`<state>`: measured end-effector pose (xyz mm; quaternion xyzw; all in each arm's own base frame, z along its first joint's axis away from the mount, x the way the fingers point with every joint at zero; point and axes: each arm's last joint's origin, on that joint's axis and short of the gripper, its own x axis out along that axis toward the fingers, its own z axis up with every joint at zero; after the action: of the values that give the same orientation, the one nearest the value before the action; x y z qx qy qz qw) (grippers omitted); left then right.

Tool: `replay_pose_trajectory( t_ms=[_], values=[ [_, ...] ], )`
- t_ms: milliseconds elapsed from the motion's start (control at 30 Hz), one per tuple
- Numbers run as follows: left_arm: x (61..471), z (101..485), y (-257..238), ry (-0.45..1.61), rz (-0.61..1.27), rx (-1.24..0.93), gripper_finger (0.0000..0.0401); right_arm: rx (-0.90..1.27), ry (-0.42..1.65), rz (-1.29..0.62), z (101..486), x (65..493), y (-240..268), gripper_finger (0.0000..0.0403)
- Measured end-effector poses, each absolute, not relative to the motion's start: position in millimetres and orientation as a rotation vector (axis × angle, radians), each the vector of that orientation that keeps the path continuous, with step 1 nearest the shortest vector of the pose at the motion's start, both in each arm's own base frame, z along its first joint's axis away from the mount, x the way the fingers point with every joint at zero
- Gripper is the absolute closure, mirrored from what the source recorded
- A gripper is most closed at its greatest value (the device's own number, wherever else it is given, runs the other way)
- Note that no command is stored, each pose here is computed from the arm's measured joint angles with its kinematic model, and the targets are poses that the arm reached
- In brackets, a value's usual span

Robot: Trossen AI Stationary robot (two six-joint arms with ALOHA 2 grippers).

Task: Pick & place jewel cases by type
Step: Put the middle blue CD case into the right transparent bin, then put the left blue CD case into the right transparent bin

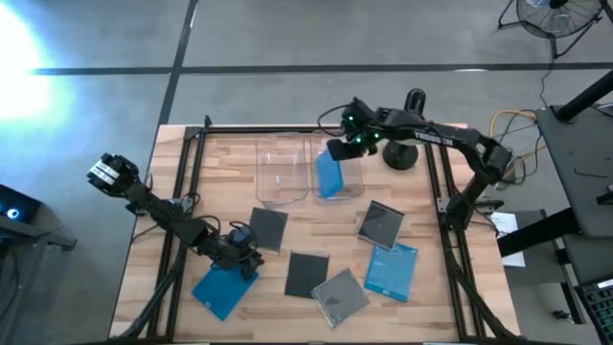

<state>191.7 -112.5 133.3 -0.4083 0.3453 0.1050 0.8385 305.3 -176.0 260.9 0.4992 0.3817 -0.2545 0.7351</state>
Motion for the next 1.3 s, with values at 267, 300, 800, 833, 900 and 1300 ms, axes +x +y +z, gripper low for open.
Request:
replay_pose_trajectory(
  t_ms=[267, 300, 800, 833, 900, 1300],
  values=[
    [191.5, 133.7, -112.5, 0.729, 0.221, -0.866, 0.0273, 0.809, 0.84, -0.737, 311.9, 292.9, -165.0, 0.0213],
    [191.4, 134.2, -112.4, 0.728, 0.22, -0.868, 0.0273, 0.747, 0.824, -0.722, 321.4, 293.3, -158.1, 0.0211],
    [160.7, 194.2, -101.2, 1.421, 0.538, -0.539, 0.0273, 0.469, 0.861, -0.434, 345.0, 315.1, -52.8, 0.0211],
    [160.6, 196.6, -103.7, 1.445, 0.516, -0.562, 0.0273, 0.462, 0.873, -0.423, 341.8, 318.4, -48.4, 0.0211],
    [159.4, 197.7, -113.0, 1.495, 0.43, -0.61, 0.0273, 0.45, 0.896, -0.403, 336.2, 323.7, -40.3, 0.0211],
    [158.2, 177.0, -158.9, 1.149, 0.135, -0.656, 0.0273, 0.346, 0.991, -0.279, 297.9, 357.9, 4.2, 0.0211]
  ],
)
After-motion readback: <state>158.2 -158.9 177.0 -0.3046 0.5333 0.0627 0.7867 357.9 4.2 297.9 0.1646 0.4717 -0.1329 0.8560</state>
